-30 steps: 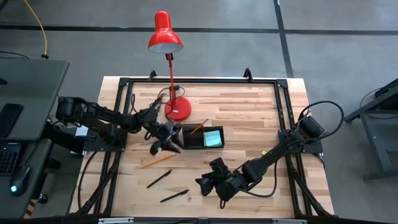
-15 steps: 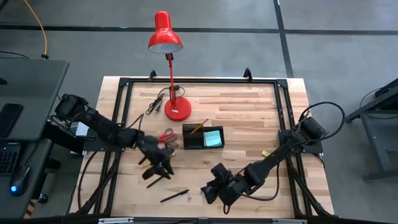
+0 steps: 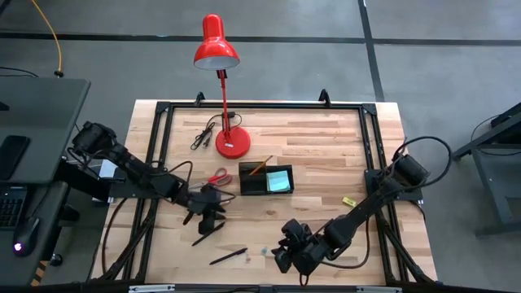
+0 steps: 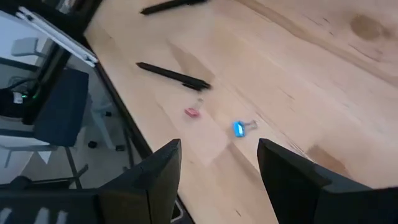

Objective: Pick and place office supplies into organizer
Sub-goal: Put the orange pencil into the black desk organizer

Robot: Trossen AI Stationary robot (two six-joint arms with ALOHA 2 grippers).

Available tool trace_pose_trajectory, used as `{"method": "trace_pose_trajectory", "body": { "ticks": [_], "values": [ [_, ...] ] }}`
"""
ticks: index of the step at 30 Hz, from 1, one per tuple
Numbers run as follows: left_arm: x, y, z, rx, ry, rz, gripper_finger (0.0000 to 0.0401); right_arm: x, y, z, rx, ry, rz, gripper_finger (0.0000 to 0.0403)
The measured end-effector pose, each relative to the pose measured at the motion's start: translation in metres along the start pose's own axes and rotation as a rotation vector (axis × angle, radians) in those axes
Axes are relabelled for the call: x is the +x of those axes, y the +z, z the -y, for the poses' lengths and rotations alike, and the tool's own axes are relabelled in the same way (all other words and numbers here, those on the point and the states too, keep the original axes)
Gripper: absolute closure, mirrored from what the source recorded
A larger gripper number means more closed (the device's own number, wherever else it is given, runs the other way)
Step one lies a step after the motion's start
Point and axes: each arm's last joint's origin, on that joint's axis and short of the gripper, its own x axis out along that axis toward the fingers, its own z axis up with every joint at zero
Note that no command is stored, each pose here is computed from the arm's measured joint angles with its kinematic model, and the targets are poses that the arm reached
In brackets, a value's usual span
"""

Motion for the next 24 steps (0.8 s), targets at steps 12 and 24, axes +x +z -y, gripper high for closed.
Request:
{"method": "trace_pose_trajectory", "body": {
  "ticks": [12,24],
  "values": [
    [-0.042,0.03,0.0,0.183,0.33,-0.161,0.0287,0.005,-0.02,0.014,0.017,0.053,0.003,0.0203],
    [-0.036,0.028,0.0,0.193,0.35,-0.202,0.0287,0.008,-0.019,0.022,-0.013,0.024,0.032,0.0205]
  ]
}}
